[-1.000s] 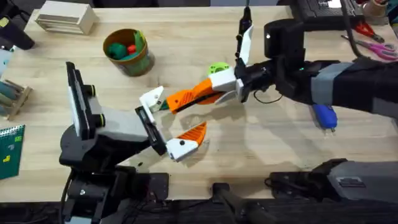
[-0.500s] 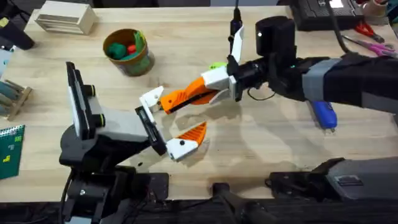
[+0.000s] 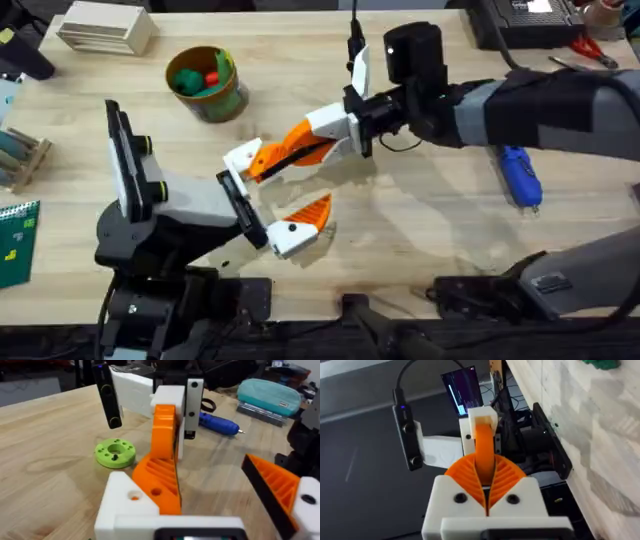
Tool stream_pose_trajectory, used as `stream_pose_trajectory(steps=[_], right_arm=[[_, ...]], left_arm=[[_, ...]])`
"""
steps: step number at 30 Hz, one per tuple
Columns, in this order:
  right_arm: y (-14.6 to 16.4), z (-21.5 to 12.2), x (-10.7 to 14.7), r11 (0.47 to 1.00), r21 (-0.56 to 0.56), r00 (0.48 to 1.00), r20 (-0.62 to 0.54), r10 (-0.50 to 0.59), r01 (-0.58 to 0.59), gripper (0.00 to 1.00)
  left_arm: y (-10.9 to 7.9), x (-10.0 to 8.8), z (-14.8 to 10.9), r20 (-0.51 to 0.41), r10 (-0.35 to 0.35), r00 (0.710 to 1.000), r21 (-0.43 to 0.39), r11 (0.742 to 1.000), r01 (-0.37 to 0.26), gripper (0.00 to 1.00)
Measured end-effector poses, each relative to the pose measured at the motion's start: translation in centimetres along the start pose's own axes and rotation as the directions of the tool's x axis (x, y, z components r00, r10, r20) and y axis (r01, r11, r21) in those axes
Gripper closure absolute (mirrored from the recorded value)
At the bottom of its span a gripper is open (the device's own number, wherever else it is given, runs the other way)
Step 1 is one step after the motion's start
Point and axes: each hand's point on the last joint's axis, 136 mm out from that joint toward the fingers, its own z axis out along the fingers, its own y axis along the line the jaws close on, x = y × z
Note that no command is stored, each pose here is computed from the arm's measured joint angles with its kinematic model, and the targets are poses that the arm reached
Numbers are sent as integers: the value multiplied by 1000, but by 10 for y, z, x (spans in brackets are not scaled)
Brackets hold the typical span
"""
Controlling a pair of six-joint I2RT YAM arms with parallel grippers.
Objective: Pick up the gripper from the table and insert it into the empty holder that is missing its gripper. Then pick up a screw, insert it into the mounting hole, and use the screwdriver to tighten it. Finally, clean up the table by picking up the vegetable and placing it into the bucket.
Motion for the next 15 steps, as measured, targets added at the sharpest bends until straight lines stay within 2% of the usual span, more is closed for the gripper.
stream_pose_trajectory(steps=[7,15], right_arm=[[3,9,-5,1000,18,1000,15,-27,26,987],[3,17,-16,993,24,992,42,-120,119,988]], left_arm=[[7,-2,-1,7,-1,1000,-38,999,2,13],[11,-3,-1,12,0,1000,-62,998,0,13]])
